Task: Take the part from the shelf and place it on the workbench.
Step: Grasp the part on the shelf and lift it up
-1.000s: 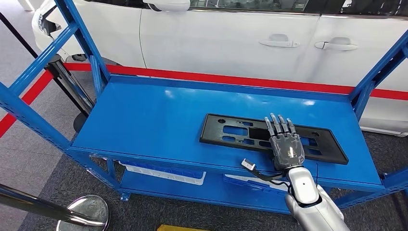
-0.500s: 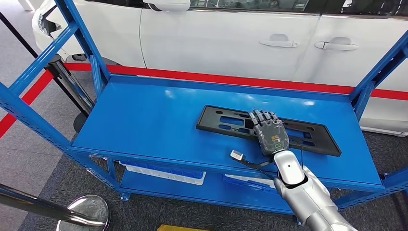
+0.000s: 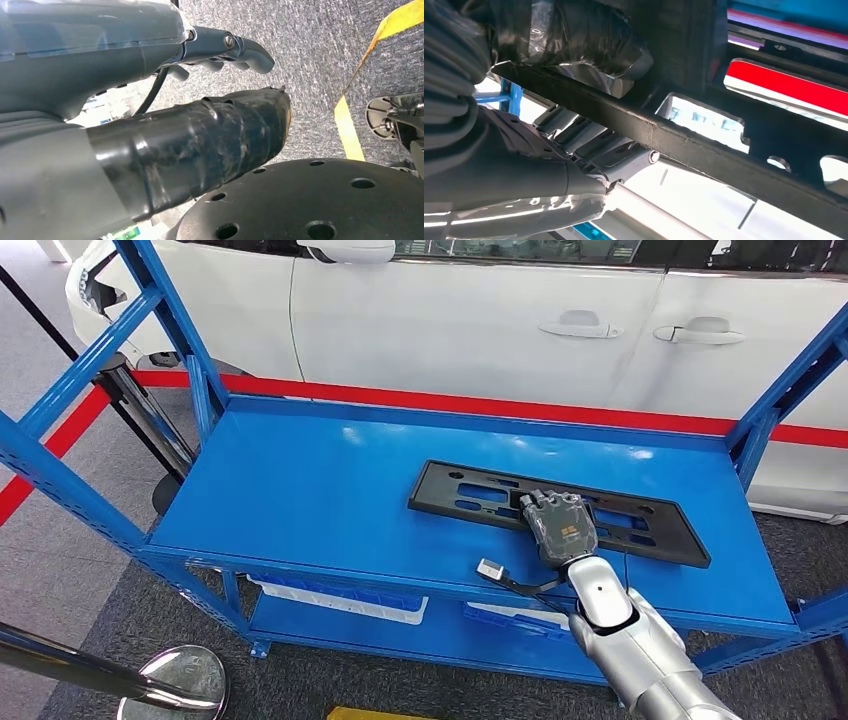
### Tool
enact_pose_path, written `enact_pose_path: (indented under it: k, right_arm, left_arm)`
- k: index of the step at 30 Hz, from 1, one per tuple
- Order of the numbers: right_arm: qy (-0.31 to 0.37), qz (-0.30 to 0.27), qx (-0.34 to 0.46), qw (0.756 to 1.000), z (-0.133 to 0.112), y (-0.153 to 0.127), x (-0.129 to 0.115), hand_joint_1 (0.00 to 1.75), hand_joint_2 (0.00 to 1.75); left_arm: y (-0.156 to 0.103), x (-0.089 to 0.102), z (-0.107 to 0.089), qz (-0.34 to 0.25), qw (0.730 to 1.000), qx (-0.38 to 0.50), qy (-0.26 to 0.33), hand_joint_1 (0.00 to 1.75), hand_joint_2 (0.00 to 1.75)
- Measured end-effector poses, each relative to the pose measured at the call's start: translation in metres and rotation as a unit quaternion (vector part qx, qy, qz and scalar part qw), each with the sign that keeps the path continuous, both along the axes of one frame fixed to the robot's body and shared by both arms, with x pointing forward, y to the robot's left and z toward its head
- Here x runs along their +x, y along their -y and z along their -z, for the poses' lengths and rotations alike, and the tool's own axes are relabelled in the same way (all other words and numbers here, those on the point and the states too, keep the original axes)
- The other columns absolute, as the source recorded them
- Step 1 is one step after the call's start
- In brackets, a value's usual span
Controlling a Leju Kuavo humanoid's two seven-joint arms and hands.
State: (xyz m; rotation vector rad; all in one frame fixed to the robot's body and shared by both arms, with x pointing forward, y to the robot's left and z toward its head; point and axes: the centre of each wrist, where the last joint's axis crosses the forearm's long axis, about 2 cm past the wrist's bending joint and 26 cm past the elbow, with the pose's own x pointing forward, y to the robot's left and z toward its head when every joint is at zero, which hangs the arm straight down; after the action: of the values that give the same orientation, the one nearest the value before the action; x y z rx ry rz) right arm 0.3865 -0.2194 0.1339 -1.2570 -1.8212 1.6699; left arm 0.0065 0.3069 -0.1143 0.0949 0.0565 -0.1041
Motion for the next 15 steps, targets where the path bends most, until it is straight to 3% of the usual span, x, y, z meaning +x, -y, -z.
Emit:
enact_pose_path:
  k: [12,15]
  right_arm:
    - [-0.014,-0.010,-0.013,1.000,0.001,0.017,-0.009,1.75,1.75]
    - [-0.016,-0.012,-0.015,1.000,0.002,0.020,-0.011,1.75,1.75]
  left_arm:
    - [0.000,-0.002,0.000,-0.001,1.000,-0.001,0.007,0.00,0.00]
    - [0.000,-0.002,0.000,-0.002,1.000,-0.001,0.007,0.00,1.31]
